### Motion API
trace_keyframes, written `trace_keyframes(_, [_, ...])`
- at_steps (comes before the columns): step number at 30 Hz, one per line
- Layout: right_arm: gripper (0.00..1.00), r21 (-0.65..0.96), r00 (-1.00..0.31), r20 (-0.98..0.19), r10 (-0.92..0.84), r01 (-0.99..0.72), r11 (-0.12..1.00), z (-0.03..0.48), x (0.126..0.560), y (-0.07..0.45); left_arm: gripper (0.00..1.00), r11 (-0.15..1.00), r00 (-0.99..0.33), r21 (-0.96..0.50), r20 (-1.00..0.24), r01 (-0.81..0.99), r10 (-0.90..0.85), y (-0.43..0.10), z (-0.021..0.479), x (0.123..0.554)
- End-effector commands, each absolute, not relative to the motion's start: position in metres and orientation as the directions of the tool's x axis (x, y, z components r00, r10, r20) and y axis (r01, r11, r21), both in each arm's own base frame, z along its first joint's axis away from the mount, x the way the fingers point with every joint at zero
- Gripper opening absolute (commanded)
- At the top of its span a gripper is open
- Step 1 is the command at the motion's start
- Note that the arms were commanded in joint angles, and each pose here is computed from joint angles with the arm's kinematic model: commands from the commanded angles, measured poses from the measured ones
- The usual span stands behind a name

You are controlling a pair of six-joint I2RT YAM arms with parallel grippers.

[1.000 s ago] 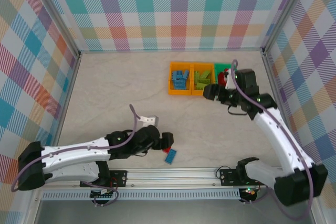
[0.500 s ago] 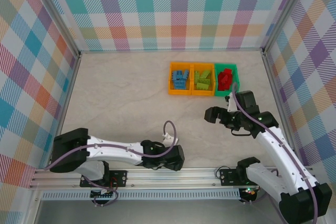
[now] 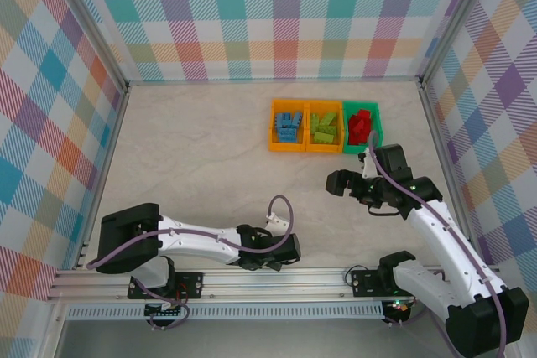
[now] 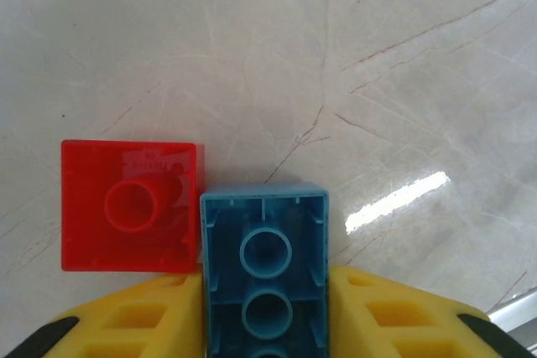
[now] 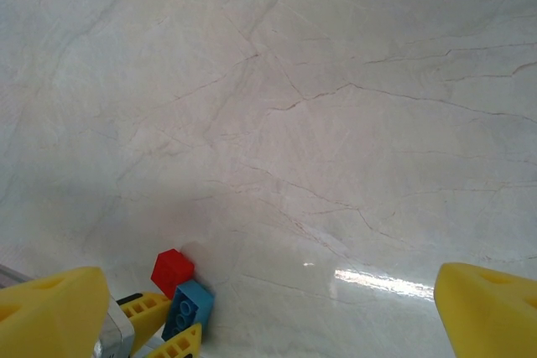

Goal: Sort the legos into containers by color

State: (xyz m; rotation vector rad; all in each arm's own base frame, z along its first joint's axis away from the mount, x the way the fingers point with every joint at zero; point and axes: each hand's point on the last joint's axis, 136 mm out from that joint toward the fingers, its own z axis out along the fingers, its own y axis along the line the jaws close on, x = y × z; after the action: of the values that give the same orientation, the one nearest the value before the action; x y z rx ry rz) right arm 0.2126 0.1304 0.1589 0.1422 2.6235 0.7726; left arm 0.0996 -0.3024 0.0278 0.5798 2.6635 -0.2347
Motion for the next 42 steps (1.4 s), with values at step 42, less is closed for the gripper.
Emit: trace_keyframes(42, [1.00, 0.698, -0.966, -0.254, -0.050, -0.219, 0.682, 0.196, 0.164, 0.199, 0.28, 0.909, -0.679, -0.291, -0.734, 0.299, -0.012, -0.281, 0.186, 0.277])
